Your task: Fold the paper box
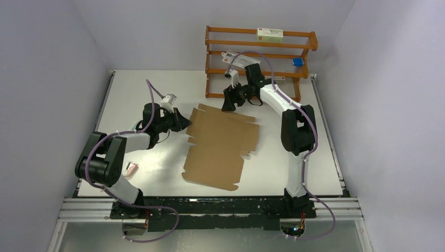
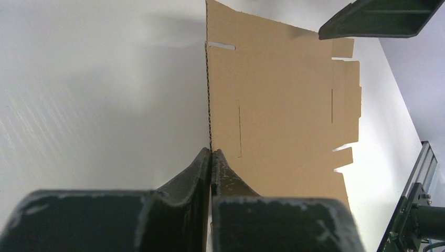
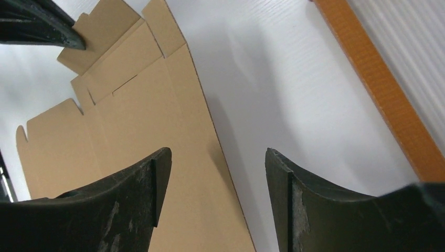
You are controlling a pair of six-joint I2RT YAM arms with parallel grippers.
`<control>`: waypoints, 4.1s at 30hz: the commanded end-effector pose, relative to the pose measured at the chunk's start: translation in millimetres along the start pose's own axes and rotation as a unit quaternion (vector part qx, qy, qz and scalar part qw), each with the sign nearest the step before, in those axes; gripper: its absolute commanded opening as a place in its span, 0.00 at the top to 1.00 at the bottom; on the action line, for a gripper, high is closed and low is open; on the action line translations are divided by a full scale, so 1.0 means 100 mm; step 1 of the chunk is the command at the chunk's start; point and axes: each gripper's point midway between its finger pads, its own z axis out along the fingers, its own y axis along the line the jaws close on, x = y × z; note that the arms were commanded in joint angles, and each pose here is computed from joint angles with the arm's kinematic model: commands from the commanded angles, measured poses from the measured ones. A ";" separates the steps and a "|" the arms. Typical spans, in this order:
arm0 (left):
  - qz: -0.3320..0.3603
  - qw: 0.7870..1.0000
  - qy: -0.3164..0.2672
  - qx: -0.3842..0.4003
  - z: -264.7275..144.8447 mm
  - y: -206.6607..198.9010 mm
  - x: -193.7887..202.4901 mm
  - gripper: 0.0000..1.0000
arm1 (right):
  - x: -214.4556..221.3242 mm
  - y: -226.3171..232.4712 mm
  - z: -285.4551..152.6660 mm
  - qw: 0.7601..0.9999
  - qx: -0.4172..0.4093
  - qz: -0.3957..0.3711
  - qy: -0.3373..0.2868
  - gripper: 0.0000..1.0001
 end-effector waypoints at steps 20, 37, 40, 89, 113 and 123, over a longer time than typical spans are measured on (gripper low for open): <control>0.035 0.999 -0.015 0.031 0.00 -0.12 -0.08 0.94 | 0.25 0.15 0.05 0.997 -0.061 -0.006 0.050 0.81; -0.094 0.990 0.043 -0.094 0.09 0.50 0.34 0.76 | 0.31 0.24 0.10 0.994 0.035 -0.071 0.075 1.00; -0.109 0.985 0.046 -0.123 0.07 0.62 0.35 0.67 | 0.31 0.27 0.11 0.994 0.030 -0.071 0.071 1.00; -0.133 0.991 -0.015 0.012 0.43 -0.30 -0.78 0.29 | 0.08 0.45 0.01 0.993 0.037 -0.110 0.029 1.00; -0.119 0.992 0.025 0.037 0.76 -0.26 -0.69 0.32 | 0.08 0.54 0.02 0.993 0.025 -0.117 0.025 1.00; -0.099 0.993 0.041 0.054 0.63 -0.54 -0.56 0.44 | 0.08 0.45 0.03 0.992 0.052 -0.110 0.026 1.00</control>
